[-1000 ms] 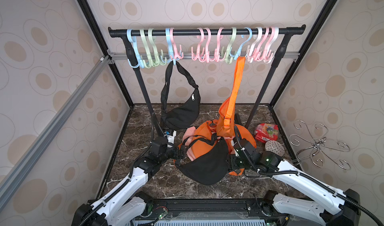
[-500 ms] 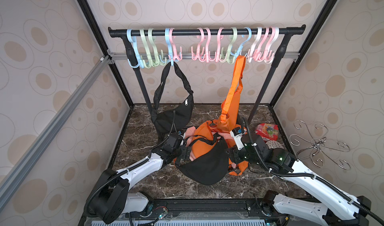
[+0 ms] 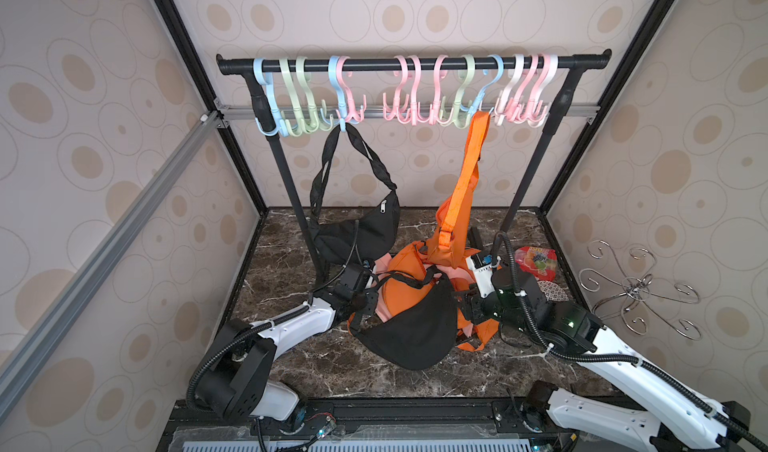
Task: Hang the bag on a hook
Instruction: Pick up the bag from the bag, then hang the bag on the hook.
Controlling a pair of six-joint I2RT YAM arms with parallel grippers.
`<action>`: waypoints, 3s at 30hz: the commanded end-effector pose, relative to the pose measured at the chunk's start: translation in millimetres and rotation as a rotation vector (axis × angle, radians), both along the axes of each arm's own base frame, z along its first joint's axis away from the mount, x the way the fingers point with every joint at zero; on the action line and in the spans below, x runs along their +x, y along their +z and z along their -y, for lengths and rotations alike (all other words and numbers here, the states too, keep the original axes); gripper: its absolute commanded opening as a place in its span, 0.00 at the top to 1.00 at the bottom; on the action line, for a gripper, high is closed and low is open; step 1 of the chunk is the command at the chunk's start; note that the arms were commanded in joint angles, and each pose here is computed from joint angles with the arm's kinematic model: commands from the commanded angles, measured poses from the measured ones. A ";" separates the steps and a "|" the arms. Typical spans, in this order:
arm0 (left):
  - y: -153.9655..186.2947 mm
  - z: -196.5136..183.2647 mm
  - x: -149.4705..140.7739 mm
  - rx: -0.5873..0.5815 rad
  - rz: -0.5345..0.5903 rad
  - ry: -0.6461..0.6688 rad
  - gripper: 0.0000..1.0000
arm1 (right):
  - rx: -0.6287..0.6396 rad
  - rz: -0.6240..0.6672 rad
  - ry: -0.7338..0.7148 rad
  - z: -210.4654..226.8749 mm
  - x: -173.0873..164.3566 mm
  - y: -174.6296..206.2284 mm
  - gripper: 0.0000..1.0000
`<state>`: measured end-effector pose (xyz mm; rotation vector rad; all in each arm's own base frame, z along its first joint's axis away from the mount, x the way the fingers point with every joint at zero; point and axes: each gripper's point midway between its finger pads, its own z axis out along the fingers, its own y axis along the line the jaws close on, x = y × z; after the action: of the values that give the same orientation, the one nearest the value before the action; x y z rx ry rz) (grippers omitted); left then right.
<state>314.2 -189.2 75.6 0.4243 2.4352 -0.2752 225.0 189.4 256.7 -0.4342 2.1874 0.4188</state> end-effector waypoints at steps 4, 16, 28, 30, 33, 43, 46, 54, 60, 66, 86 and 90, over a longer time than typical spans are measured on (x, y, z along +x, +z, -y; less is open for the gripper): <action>17.5 9.8 16.6 -0.006 0.082 -0.016 0.66 | 0.030 0.030 0.001 -3.8 2.3 2.3 0.44; 88.8 21.3 16.0 0.046 0.285 -0.037 1.00 | -0.023 0.143 0.085 -12.2 9.0 40.5 0.44; 211.6 24.7 -27.9 0.013 0.557 -0.069 1.00 | -0.075 0.305 0.463 -68.8 2.4 86.5 0.22; 221.9 25.6 -30.0 0.018 0.571 -0.077 1.00 | -0.109 0.315 0.503 -76.5 6.0 85.0 0.21; 235.5 28.7 -33.9 0.002 0.592 -0.090 1.00 | -0.165 0.337 0.529 -84.8 16.4 77.8 0.20; 262.6 37.1 -46.3 -0.038 0.646 -0.113 1.00 | -0.241 0.316 0.529 -116.6 55.3 40.4 0.20; 270.1 32.0 -50.0 -0.050 0.664 -0.102 1.00 | -0.272 0.361 0.432 -113.0 83.3 38.8 0.29; 281.1 15.8 -56.7 -0.054 0.691 -0.070 1.00 | -0.179 0.452 0.378 -111.9 93.3 85.0 1.00; 290.5 6.3 -59.8 -0.066 0.727 -0.047 1.00 | -0.074 0.521 0.371 -104.0 75.5 133.2 1.00; 330.2 9.4 -61.2 -0.109 0.794 -0.061 1.00 | 0.071 0.559 0.375 -106.5 63.1 201.3 1.00; 489.4 53.3 -23.1 -0.231 1.016 -0.063 1.00 | 0.318 0.713 0.289 -113.0 71.4 360.1 1.00; 515.7 56.1 -13.4 -0.233 1.054 -0.050 1.00 | 0.331 0.750 0.283 -113.9 73.2 376.2 1.00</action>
<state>301.8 -254.6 562.9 0.3925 1.4031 -0.2808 298.1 307.4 621.5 -0.6215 1.3298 0.6390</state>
